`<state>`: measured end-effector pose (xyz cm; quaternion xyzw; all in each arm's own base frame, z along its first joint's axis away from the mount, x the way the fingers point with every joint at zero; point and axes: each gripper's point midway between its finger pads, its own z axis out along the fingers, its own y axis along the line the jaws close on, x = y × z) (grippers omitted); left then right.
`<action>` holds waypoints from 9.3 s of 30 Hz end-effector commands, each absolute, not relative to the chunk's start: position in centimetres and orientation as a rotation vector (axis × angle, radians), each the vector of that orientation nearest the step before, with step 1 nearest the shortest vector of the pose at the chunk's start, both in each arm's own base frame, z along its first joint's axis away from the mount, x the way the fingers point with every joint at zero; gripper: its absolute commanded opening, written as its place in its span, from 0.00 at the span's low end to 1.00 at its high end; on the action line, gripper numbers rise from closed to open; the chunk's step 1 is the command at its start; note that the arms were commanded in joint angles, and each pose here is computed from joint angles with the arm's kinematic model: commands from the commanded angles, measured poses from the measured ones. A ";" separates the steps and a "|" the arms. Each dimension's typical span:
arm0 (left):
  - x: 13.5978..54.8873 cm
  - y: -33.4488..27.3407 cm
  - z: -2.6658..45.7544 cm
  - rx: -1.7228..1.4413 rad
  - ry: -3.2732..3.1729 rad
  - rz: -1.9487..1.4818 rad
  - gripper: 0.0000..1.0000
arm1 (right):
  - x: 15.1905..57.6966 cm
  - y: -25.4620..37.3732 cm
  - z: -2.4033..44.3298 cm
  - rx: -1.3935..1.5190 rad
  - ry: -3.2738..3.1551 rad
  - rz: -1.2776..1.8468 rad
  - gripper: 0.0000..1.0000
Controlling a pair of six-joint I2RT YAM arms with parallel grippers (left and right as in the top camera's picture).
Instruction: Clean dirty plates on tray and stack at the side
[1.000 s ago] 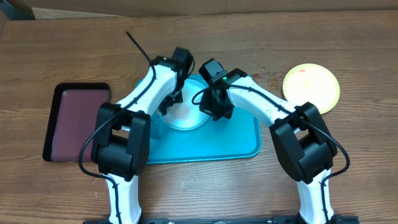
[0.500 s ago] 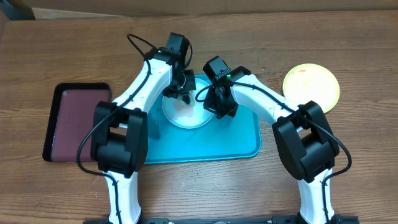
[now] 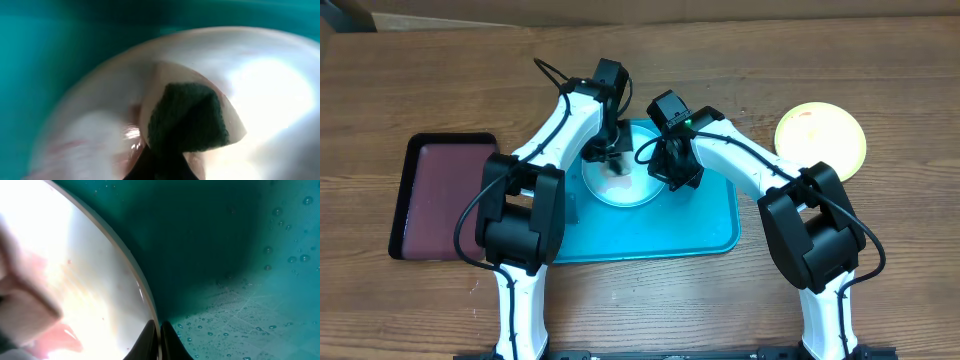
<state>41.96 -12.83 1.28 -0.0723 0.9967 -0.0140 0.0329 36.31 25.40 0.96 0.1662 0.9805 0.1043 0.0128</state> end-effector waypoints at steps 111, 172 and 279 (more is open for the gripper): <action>31.3 19.0 8.1 -1.804 2.665 -0.125 0.04 | 35.4 27.6 29.9 -0.418 1.907 -0.922 0.04; 33.2 19.3 8.0 -1.667 2.662 -0.124 0.04 | 39.7 -2.5 9.3 0.832 2.943 0.826 0.61; 33.2 21.3 -1.1 -1.475 2.774 0.218 1.00 | 34.5 29.0 8.1 -0.408 3.019 0.649 0.93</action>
